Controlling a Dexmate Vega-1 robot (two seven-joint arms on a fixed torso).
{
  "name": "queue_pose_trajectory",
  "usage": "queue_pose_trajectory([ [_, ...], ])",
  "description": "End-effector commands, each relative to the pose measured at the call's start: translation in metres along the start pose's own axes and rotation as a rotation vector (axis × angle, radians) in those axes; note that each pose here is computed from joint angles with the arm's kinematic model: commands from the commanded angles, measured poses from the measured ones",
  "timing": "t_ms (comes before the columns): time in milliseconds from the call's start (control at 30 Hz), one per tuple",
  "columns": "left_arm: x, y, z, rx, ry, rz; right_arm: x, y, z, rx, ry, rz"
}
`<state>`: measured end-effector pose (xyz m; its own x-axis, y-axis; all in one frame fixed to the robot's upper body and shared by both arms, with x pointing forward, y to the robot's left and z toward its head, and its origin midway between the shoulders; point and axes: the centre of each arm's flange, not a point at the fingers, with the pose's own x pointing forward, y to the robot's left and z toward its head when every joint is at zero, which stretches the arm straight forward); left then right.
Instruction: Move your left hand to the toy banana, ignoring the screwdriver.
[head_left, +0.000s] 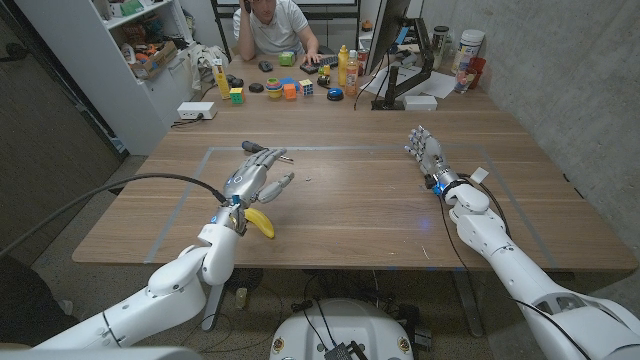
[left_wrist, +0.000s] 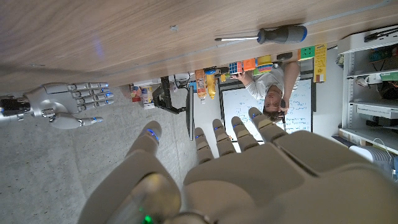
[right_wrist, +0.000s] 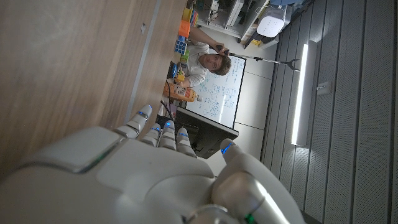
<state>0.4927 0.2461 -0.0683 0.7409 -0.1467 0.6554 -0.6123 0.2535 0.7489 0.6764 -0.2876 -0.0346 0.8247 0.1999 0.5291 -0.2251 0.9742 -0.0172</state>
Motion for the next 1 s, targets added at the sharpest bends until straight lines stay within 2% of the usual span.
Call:
queue_pose_trajectory([
  [33,-0.039,0.000,0.003,0.102,0.021,-0.016,0.004,0.004,-0.001,-0.001,0.003,0.012],
  [300,-0.047,-0.011,-0.004,0.215,0.080,-0.045,0.002,0.002,-0.002,-0.001,0.002,0.001],
  [633,-0.054,-0.038,-0.022,0.278,0.121,-0.078,0.000,-0.002,0.006,-0.005,-0.017,-0.010],
  [833,-0.057,-0.053,-0.031,0.283,0.122,-0.056,-0.002,-0.003,0.009,-0.009,-0.022,-0.016],
  [1000,-0.058,-0.058,-0.034,0.281,0.116,-0.039,-0.001,-0.002,0.009,-0.011,-0.018,-0.018],
])
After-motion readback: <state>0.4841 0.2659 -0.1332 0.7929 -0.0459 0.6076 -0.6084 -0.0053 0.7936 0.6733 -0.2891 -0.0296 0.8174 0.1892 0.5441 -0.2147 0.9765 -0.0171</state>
